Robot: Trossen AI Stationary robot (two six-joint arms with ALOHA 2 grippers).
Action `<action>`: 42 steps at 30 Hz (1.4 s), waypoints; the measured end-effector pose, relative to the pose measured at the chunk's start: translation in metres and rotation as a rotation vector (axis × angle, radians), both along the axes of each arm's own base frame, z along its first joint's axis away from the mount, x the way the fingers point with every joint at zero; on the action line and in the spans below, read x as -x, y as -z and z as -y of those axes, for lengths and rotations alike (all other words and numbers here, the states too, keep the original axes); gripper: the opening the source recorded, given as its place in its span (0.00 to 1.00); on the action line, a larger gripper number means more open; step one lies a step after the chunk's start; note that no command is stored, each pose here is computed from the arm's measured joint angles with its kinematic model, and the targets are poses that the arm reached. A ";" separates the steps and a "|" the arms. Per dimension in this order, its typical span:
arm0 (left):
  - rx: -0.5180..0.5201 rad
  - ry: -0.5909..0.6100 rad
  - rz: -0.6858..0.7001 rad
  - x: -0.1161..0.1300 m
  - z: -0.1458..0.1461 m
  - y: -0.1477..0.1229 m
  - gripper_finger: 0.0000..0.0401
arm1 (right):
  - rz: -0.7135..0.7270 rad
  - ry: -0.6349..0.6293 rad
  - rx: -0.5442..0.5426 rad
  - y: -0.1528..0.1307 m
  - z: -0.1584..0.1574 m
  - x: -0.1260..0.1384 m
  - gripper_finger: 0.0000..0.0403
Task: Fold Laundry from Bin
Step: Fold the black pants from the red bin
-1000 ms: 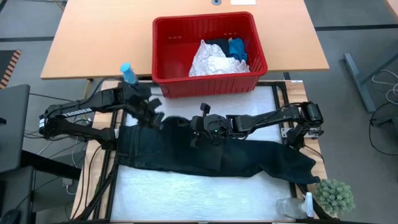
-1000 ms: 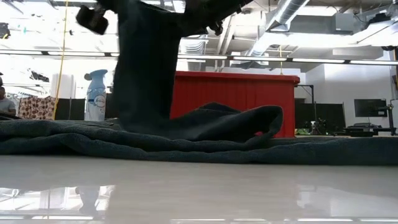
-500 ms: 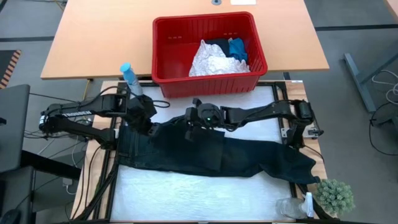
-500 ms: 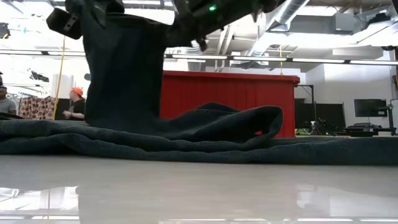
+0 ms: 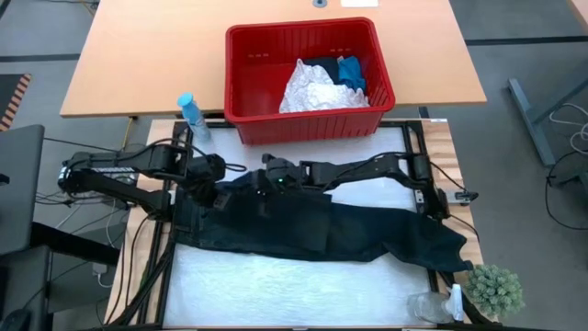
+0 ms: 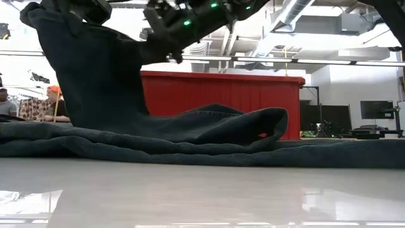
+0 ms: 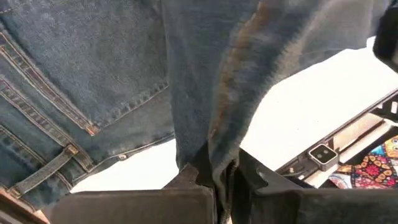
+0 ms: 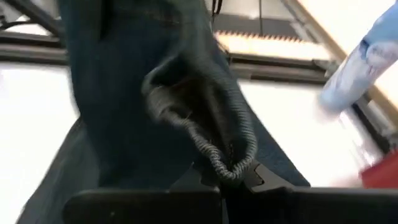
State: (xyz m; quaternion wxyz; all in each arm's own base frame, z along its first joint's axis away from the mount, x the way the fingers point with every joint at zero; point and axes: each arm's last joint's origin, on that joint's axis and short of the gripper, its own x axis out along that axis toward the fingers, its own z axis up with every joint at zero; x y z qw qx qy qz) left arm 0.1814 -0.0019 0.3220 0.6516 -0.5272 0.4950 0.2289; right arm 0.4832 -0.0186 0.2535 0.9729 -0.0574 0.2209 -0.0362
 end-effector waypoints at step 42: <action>0.320 -0.234 0.493 -0.036 0.024 -0.052 0.00 | -0.014 -0.024 0.064 -0.045 0.013 0.015 0.06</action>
